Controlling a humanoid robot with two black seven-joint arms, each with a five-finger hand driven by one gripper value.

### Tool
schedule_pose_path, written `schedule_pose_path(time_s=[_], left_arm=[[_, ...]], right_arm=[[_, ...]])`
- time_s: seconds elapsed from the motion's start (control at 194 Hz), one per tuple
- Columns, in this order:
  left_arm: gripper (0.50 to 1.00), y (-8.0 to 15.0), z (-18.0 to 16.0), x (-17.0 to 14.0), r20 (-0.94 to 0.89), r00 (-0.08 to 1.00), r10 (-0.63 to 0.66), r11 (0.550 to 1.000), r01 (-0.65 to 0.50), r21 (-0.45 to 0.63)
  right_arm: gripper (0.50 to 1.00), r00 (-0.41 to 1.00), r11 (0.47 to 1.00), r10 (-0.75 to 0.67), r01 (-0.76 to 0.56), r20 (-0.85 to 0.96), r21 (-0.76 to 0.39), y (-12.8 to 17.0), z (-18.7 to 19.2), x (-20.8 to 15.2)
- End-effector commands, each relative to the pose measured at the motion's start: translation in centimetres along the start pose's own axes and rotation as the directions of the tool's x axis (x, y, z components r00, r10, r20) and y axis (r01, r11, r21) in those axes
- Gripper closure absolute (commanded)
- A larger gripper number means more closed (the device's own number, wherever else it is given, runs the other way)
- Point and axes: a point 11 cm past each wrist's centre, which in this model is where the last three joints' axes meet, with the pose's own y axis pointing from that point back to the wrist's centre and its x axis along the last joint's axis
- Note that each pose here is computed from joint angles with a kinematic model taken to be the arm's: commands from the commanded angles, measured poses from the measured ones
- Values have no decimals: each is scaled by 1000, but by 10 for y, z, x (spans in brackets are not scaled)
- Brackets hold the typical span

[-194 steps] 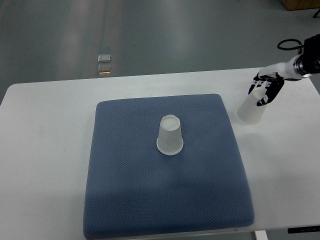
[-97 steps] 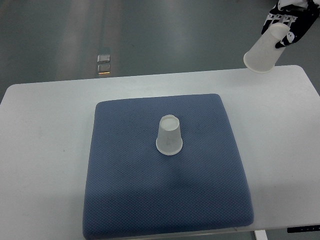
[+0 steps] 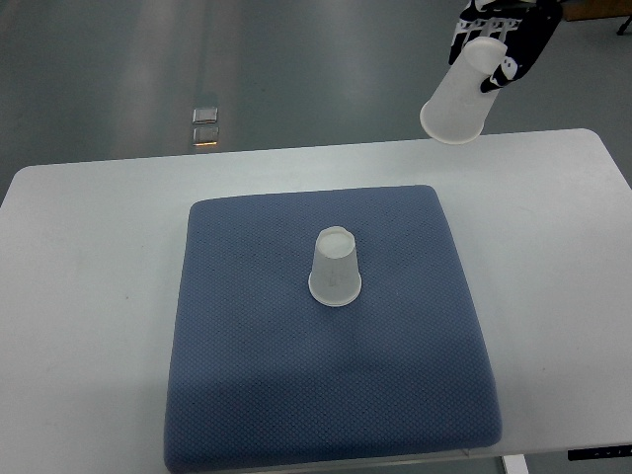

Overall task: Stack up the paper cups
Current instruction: 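Carry the cup over the upside-down cup and lower it on top, then open the right hand to release the stacked cup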

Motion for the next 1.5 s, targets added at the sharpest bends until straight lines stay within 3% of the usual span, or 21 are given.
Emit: schedule_pose_path(time_s=[0.0,0.248,0.439,0.842,1.307,1.494], left_arm=[[500,0,0,-1,0,1000,-1,1000,1,2],[500,0,1,0,-1,1000,0,1000,0,-2],[500,0,-1,1,-4,1000,1,1000,-1,1],[500,0,-2,1,-3,1000,1,1000,-1,3],[500,0,-2,1,-3,1000,1,1000,-1,3],[500,0,-1,1,-4,1000,3,1000,-3,1]], right_arm=[[857,999,999,-25,26,-36,39,-13,-31,2],[857,991,984,-68,86,-116,156,-22,-116,2],[850,981,970,-113,143,-156,195,-32,-150,-12],[838,968,961,-204,227,-144,161,-65,-137,-42],[818,957,953,-259,275,-128,130,-82,-118,-64],[787,953,950,-276,290,-124,119,-87,-112,-70]])
